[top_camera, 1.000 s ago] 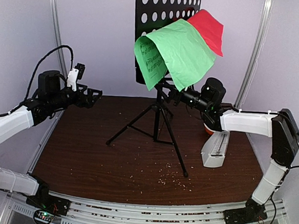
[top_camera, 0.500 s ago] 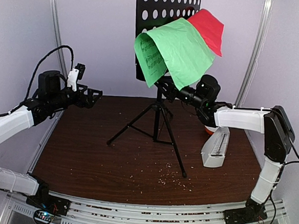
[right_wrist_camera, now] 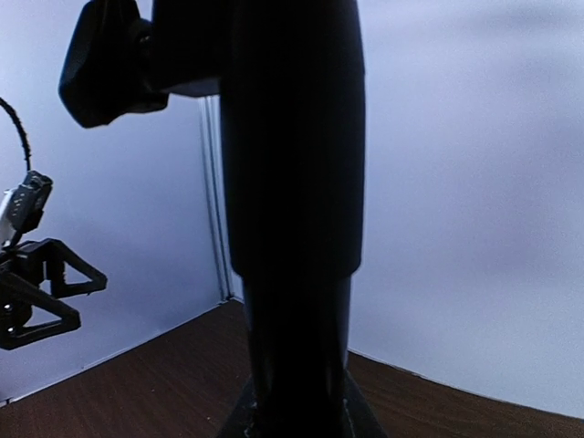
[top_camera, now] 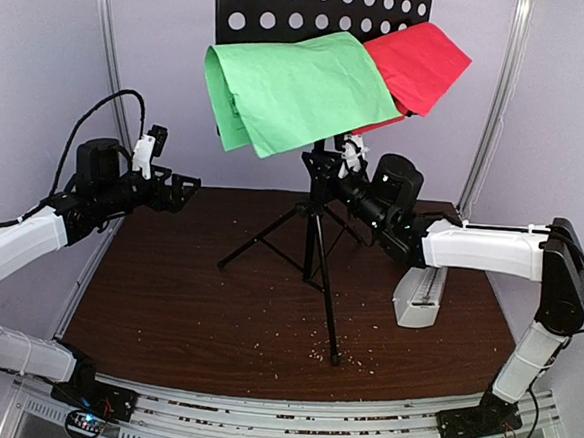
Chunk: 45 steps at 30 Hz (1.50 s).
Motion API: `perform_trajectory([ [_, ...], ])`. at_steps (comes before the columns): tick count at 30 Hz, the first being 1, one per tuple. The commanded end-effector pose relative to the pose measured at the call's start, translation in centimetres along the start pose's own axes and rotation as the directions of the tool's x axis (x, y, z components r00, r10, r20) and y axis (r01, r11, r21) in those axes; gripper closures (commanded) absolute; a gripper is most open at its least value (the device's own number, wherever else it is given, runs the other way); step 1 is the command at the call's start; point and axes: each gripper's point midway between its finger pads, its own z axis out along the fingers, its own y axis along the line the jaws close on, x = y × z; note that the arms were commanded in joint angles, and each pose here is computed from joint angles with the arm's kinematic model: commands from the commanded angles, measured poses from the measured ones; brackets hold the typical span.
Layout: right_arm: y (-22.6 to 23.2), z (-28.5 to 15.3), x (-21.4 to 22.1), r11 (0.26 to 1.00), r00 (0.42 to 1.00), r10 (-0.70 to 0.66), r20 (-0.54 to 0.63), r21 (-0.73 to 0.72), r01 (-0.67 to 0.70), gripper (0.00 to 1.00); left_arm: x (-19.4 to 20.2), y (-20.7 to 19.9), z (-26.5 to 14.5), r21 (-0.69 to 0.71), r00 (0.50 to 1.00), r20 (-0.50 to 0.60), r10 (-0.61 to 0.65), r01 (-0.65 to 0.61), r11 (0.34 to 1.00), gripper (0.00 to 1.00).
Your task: Pack up the instrument practice props
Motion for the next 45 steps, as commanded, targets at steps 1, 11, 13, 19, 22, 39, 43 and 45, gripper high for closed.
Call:
perform_trajectory([
  [1,-4.5,-1.6,-7.6,0.921,0.99,-0.049,0.131,0.389,-0.006,1.0,-0.8,0.3,0.0,-0.004,1.0,0.026,-0.005,0.005,1.0,0.02],
  [11,-4.5,-2.6,-7.5,0.789,0.988,-0.079,0.132,0.614,-0.019,1.0,-0.7,0.3,0.1,-0.004,1.0,0.024,-0.005,0.005,1.0,0.02],
  [13,-4.0,-2.5,-6.4,0.778,0.99,-0.077,0.116,0.628,-0.013,1.0,-0.7,0.3,0.1,-0.003,1.0,0.023,-0.005,0.005,1.0,0.02],
  [19,-2.1,-1.6,-2.0,0.802,0.998,-0.01,0.068,0.596,-0.033,1.0,-0.7,0.3,0.1,-0.004,1.0,0.022,-0.006,0.006,1.0,0.02],
  [22,-1.3,-1.3,-0.4,0.818,0.999,0.006,0.036,0.575,-0.026,0.98,-0.7,0.3,0.1,-0.005,1.0,0.021,-0.005,0.006,1.0,0.02],
  [39,0.2,-3.0,3.6,0.9,0.997,0.049,-0.054,0.435,-0.021,0.19,-0.2,0.6,0.4,-0.015,1.0,0.01,-0.005,0.005,1.0,0.02],
  [43,0.2,-4.2,4.8,0.915,0.994,0.059,-0.089,0.403,-0.018,0.13,1.1,0.3,1.2,0.015,1.0,-0.018,-0.022,0.023,1.0,0.03],
  [45,-0.1,-5.1,6.0,0.918,0.991,0.067,-0.12,0.396,-0.014,0.12,1.9,-0.1,2.0,0.051,0.998,-0.045,-0.034,0.036,0.998,0.08],
])
